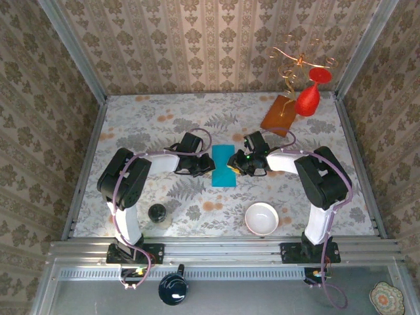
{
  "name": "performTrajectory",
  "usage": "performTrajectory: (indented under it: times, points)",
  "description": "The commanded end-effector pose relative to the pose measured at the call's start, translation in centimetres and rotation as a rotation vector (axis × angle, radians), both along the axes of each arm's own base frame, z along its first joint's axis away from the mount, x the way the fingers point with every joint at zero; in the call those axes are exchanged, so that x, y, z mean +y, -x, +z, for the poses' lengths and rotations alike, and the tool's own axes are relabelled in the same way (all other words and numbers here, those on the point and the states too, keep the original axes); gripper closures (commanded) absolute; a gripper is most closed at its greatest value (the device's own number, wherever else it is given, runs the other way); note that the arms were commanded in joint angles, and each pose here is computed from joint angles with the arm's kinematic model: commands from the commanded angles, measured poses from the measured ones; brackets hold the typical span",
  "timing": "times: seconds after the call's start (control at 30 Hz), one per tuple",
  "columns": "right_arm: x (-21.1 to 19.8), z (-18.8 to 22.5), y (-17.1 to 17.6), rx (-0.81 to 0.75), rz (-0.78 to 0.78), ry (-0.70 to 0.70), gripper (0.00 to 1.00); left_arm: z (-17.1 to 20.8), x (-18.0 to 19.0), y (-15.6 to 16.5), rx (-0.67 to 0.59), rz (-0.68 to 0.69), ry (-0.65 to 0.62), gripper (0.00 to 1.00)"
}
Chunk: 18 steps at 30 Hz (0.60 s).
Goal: Fold a paper plane with a square sheet of paper (pick it up from the middle)
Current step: Turn over the paper at the center of the table.
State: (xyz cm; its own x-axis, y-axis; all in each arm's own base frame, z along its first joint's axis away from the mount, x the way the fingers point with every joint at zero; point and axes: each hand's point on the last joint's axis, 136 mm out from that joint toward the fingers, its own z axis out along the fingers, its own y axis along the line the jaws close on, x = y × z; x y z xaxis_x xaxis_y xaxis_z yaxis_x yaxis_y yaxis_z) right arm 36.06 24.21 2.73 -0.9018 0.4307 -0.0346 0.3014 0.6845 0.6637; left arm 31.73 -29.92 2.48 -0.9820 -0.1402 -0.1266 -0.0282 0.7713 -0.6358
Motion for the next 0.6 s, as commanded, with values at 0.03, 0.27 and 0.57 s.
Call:
performTrajectory:
  times: [0.03, 0.27, 0.57]
  points:
    - [1.4, 0.5, -0.1, -0.016, 0.035, -0.070, 0.74, -0.7, 0.6, 0.5, 0.025, 0.002, -0.017, 0.83]
    - [2.4, 0.5, 0.2, -0.035, 0.061, -0.107, 0.78, 0.1, 0.5, 0.2, 0.008, 0.002, -0.010, 0.83]
    - [2.8, 0.0, 0.3, -0.062, 0.088, -0.086, 0.86, 1.6, 0.5, -0.1, -0.023, 0.004, 0.005, 0.82]
